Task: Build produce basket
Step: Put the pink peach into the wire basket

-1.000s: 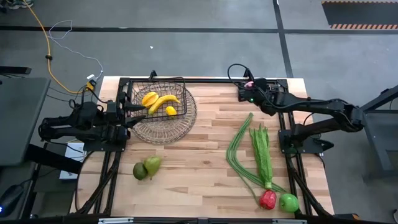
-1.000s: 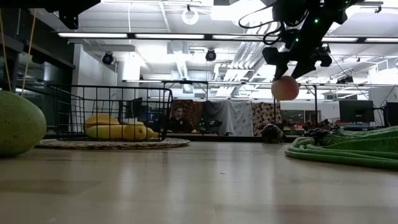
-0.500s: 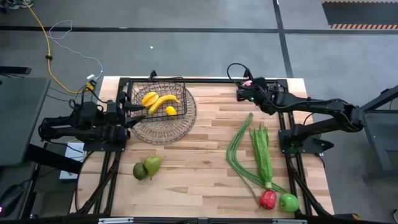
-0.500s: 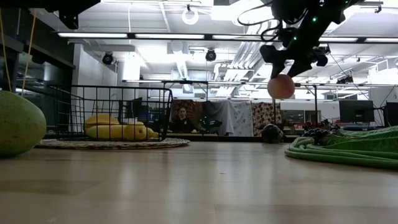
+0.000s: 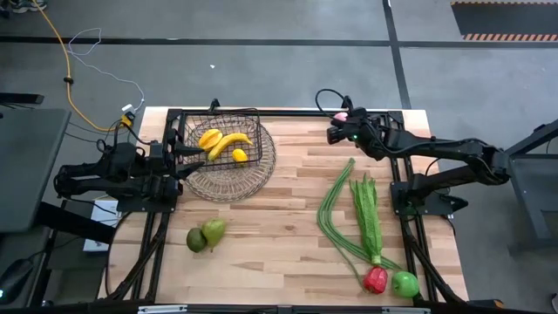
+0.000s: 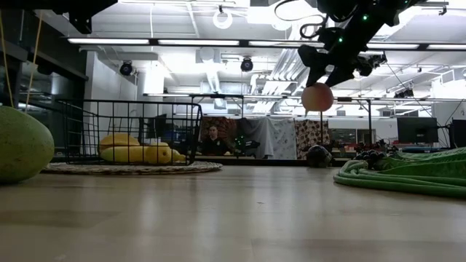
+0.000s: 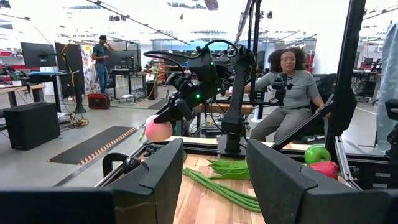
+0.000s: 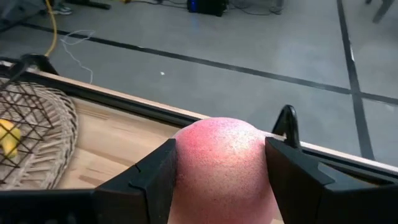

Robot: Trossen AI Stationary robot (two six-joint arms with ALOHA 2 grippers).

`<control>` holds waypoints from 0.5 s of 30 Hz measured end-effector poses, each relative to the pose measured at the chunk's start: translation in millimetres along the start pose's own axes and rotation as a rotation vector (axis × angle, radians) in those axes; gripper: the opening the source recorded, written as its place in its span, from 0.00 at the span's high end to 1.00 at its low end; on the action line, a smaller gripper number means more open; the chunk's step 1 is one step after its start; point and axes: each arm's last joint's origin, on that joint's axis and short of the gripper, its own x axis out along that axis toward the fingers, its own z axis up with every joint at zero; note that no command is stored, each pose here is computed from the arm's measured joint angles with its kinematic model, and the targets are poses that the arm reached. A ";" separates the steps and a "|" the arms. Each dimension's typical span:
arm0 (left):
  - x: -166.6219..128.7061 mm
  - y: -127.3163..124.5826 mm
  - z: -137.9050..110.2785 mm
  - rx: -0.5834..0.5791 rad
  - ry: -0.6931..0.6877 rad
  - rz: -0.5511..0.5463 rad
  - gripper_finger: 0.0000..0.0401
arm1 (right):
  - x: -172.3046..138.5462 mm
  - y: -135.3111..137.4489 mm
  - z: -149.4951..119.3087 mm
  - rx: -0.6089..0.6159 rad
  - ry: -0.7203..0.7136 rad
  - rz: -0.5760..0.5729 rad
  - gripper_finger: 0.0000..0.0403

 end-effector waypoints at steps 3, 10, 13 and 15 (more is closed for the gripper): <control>0.0 0.0 0.0 0.003 0.000 0.001 0.59 | 0.0 0.4 0.7 -0.002 -0.006 0.004 0.49; 0.0 0.2 -0.1 0.003 0.001 0.007 0.59 | 0.0 0.5 0.6 -0.005 -0.003 0.009 0.49; 0.0 0.3 -0.1 0.008 0.001 0.011 0.59 | 0.0 0.7 0.4 -0.015 0.002 0.015 0.49; -0.1 0.5 -0.2 0.003 0.002 0.016 0.59 | 0.0 0.9 0.3 -0.021 0.006 0.023 0.49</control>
